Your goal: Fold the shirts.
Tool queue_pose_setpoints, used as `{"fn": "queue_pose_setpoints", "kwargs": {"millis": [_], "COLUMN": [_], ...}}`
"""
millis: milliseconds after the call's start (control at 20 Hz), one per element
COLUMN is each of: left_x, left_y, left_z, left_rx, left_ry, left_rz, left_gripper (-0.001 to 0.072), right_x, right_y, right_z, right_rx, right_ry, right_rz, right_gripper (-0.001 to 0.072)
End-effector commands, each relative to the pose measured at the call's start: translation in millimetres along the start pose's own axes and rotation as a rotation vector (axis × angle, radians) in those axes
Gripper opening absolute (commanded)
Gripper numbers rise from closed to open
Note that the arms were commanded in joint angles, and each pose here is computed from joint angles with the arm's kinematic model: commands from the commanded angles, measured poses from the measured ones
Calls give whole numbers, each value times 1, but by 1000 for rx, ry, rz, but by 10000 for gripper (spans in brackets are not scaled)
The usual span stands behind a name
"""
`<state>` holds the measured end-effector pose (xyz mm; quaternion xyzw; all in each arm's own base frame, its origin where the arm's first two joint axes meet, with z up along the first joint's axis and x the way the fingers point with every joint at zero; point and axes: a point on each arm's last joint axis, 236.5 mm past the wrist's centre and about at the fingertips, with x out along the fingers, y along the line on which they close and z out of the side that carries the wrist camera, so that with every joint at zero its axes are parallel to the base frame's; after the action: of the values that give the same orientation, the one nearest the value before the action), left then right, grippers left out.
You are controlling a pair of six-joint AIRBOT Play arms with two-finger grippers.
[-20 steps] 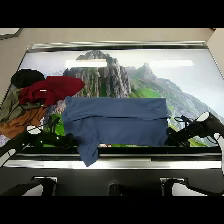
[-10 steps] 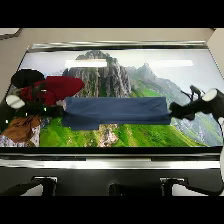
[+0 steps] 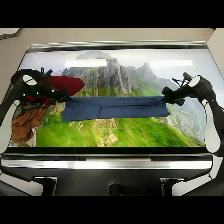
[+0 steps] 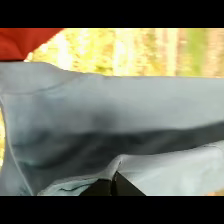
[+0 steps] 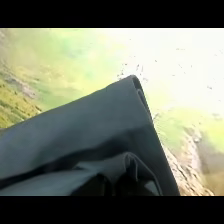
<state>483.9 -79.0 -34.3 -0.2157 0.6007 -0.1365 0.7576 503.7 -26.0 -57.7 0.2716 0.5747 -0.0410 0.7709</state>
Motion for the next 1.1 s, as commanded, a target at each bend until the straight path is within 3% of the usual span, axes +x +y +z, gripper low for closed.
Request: {"fn": "queue_pose_setpoints", "kwargs": {"millis": [0,50,150,300,450,600,650,700,750,800,850,900,950,1050], "left_x": [24,20,2,-25,-46,-60,-60,-57,-51,-43,-32,-18,-2,38], "left_y": [11,12,12,2,-23,-57,-69,-79,-91,-103,-115,-133,-152,-199], "left_z": [-5,-5,-4,2,4,-1,-5,-9,-15,-21,-26,-33,-42,-69], "left_rx": [-48,-50,-43,-18,35,105,130,153,178,201,226,255,283,320], "left_ry": [67,70,89,54,8,-17,-15,-7,8,22,34,47,62,107], "left_rz": [-10,-11,-20,-26,-34,-48,-54,-60,-66,-73,-80,-97,-123,-194], "left_gripper": [407,619,628,627,626,625,623,580,561,482,332,101,30,29], "right_x": [14,6,-14,-16,5,31,36,38,34,25,11,-5,-25,-66], "right_y": [3,2,-18,-62,-45,-24,-19,-10,1,10,20,26,35,59], "right_z": [-1,1,4,-23,-53,-44,-39,-36,-36,-34,-31,-29,-27,-34], "right_rx": [55,43,14,85,103,158,169,166,162,124,82,57,25,-55], "right_ry": [31,36,59,215,365,324,299,279,279,267,246,226,203,178], "right_rz": [29,35,31,36,156,195,190,201,226,253,281,285,298,316], "right_gripper": [394,589,673,682,682,655,512,215,44,37,36,35,35,34]}}
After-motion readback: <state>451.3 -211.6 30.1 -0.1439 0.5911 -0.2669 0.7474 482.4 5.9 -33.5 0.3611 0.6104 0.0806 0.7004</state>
